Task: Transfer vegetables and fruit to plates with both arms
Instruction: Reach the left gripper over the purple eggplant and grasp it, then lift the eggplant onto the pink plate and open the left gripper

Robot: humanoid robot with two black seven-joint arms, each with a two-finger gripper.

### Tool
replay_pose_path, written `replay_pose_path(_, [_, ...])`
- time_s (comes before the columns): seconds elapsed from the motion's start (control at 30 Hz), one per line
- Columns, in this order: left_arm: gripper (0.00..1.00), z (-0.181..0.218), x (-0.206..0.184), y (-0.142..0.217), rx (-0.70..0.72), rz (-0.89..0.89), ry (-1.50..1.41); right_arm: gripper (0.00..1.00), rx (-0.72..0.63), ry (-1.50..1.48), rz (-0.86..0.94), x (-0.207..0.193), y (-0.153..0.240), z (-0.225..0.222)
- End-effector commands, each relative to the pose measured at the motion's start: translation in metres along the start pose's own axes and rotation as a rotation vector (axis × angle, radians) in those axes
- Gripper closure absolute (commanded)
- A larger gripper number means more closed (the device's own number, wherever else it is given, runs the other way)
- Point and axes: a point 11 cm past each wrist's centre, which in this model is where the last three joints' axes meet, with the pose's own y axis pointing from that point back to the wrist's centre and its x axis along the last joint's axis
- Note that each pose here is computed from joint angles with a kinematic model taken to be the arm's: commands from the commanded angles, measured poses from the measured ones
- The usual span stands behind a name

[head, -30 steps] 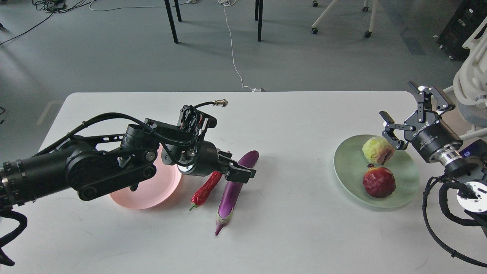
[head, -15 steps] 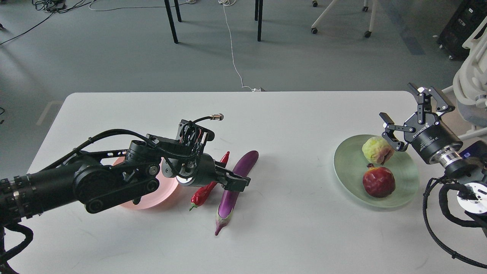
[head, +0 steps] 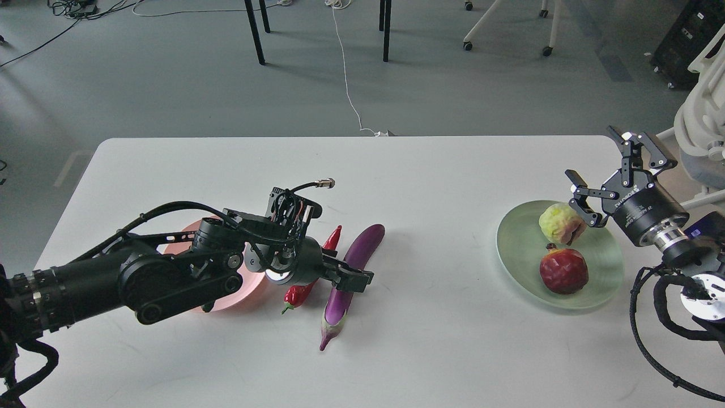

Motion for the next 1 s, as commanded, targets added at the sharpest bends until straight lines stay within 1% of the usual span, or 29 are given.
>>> replay_pose_path(0.0, [0.03, 0.000, -0.001, -0.002, 0.001, -0.002, 0.004, 0.03, 0.000, 0.000, 0.000, 0.000, 0.000, 0.000])
replay_pose_path(0.23, [0.06, 0.000, -0.005, -0.004, -0.004, -0.013, 0.013, 0.03, -0.002, 0.000, 0.000, 0.000, 0.000, 0.001])
replay_pose_path(0.3, [0.12, 0.001, -0.006, -0.004, -0.007, -0.014, 0.017, 0.03, -0.002, 0.000, 0.000, 0.000, 0.000, 0.001])
replay_pose_path(0.33, [0.17, 0.001, -0.005, -0.004, -0.006, -0.014, 0.019, 0.03, -0.002, 0.000, 0.000, 0.000, 0.000, 0.001])
replay_pose_path(0.4, [0.32, 0.001, -0.005, -0.004, -0.007, -0.014, 0.020, 0.03, -0.002, 0.000, 0.000, 0.000, 0.000, 0.001])
replay_pose_path(0.47, [0.54, 0.001, -0.004, -0.004, -0.007, -0.012, 0.019, 0.03, -0.002, 0.000, 0.000, 0.000, 0.000, 0.001])
replay_pose_path(0.5, [0.68, 0.003, -0.004, -0.005, -0.008, -0.014, 0.015, 0.03, -0.002, 0.000, 0.000, 0.000, 0.000, 0.001])
replay_pose_path(0.53, [0.77, 0.004, -0.004, -0.006, -0.003, -0.013, 0.012, 0.03, -0.002, 0.000, 0.000, 0.000, 0.000, 0.001])
replay_pose_path(0.57, [0.86, 0.003, -0.003, -0.006, 0.007, -0.013, 0.016, 0.03, -0.002, 0.000, 0.000, 0.000, 0.000, 0.001])
replay_pose_path(0.6, [0.91, 0.003, -0.003, -0.006, 0.013, -0.013, 0.020, 0.03, -0.002, 0.000, 0.000, 0.000, 0.000, 0.001])
replay_pose_path(0.67, [0.92, 0.005, -0.001, -0.005, 0.007, -0.007, 0.027, 0.03, -0.002, 0.000, 0.000, 0.000, 0.000, 0.001])
replay_pose_path(0.83, [0.92, 0.014, 0.006, -0.002, -0.004, 0.010, 0.077, 0.03, -0.001, 0.001, 0.001, 0.000, 0.000, 0.000])
replay_pose_path(0.97, [0.91, 0.035, 0.030, 0.009, -0.075, 0.065, 0.153, 0.03, -0.001, 0.001, 0.001, 0.000, 0.000, 0.000])
